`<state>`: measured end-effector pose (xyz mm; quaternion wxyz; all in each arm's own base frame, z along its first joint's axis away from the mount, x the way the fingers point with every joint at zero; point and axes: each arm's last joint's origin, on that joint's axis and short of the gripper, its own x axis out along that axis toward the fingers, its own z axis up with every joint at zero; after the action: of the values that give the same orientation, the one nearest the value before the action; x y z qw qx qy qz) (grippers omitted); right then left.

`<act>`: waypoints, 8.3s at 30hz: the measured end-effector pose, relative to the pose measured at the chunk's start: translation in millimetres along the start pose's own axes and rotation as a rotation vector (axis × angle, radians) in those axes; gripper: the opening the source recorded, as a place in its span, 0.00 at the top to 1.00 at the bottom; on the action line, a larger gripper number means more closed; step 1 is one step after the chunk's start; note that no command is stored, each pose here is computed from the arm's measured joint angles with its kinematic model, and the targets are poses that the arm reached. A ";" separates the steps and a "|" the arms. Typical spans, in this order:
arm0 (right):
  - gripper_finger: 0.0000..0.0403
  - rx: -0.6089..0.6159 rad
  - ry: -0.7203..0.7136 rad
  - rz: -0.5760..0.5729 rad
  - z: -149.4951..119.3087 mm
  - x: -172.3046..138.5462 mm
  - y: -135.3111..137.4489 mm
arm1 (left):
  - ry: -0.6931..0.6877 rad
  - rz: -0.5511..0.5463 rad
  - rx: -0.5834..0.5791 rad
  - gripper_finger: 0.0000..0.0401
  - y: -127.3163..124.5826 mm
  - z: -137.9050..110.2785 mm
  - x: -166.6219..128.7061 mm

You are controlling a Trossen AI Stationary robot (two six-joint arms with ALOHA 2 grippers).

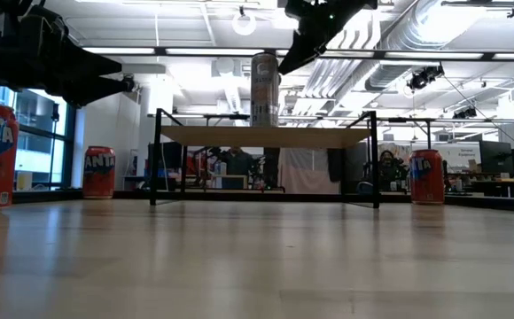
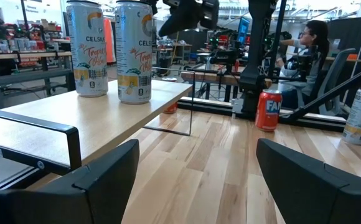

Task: Place canned beverage on shelf
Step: Put the middle white soda can aligned with the other white soda can on the shelf, then put the top right red soda can on the shelf

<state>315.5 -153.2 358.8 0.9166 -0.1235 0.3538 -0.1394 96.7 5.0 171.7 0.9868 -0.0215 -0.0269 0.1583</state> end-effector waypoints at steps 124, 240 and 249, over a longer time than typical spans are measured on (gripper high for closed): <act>0.14 1.378 0.610 -0.765 -139.1 -77.9 -66.0 | 0.000 -0.001 0.000 0.22 -0.1 0.0 0.0; 0.29 1.646 0.593 -1.283 -207.2 24.3 -24.9 | 0.000 0.000 0.000 0.22 0.0 0.0 0.0; 0.29 1.669 0.442 -1.210 -234.8 -13.4 10.0 | 0.000 -0.001 0.000 0.22 0.0 0.0 0.0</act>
<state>147.2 -169.3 194.9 0.4037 0.4186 0.1845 -0.7923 96.7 5.0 171.7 0.9868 -0.0215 -0.0269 0.1579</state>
